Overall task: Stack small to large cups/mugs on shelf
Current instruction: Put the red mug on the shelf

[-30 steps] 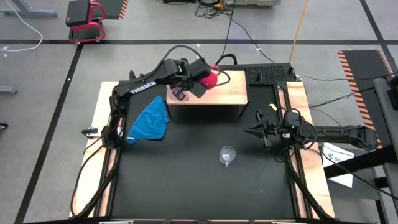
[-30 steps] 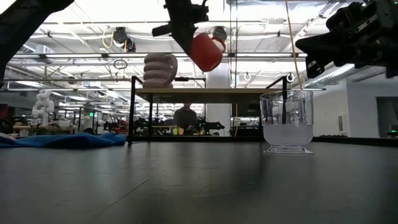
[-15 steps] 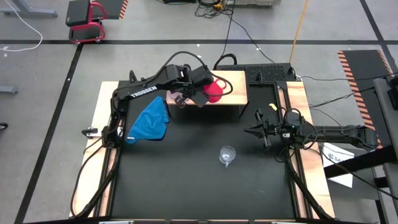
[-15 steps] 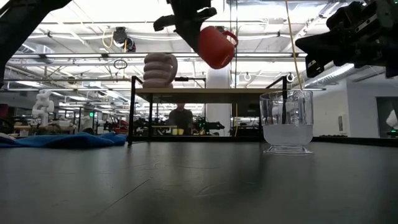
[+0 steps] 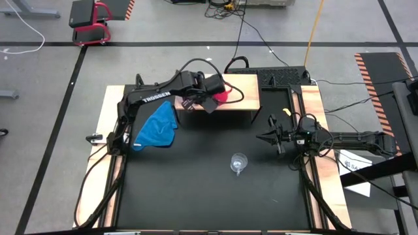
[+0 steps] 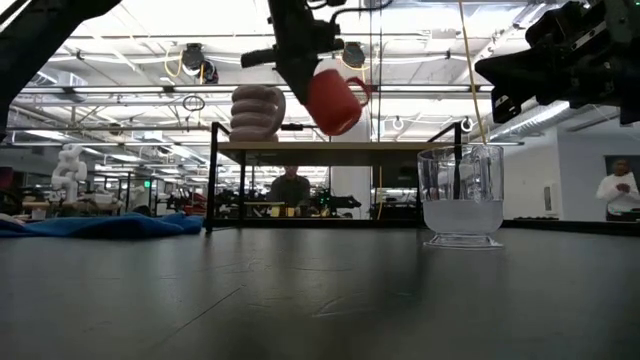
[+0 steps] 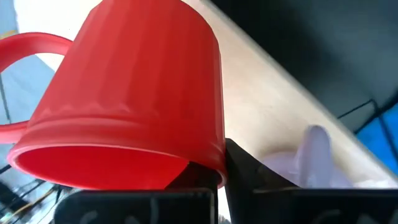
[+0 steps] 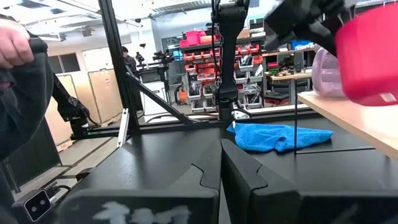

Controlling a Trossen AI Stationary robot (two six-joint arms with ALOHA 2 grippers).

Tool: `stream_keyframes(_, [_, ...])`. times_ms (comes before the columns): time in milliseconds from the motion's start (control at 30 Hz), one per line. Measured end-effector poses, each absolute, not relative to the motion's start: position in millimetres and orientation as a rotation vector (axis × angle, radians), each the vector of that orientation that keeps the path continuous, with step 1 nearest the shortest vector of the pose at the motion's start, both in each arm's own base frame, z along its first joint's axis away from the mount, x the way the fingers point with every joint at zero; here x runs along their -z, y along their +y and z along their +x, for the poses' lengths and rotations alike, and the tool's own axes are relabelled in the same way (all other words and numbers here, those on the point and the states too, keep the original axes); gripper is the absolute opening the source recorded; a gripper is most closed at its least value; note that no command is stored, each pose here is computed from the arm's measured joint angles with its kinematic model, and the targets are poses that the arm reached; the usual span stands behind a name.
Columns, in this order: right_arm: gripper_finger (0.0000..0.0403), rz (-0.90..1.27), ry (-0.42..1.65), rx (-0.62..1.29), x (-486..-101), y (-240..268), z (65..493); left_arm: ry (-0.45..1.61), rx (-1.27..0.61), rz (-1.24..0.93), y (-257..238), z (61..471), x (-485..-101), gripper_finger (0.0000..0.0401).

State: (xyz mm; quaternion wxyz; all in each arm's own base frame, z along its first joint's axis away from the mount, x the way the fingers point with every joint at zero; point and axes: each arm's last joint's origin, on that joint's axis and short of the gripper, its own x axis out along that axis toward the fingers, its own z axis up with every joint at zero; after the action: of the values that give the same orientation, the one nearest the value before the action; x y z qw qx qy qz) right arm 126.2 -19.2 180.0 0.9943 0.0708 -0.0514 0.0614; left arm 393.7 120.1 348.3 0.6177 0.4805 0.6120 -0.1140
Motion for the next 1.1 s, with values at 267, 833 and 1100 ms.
stream_keyframes(267, [0.0000,0.138,-0.103,-0.123,-180,-19,126,1.494,0.242,1.206,116,399,-332,0.0005])
stream_keyframes(833, [0.0000,0.139,-0.101,-0.123,-180,-19,126,1.558,0.216,1.342,109,404,-325,0.0005])
stream_keyframes(1100, [0.0000,0.150,-0.098,-0.123,-179,-19,126,1.571,0.272,1.392,105,411,-317,0.0005])
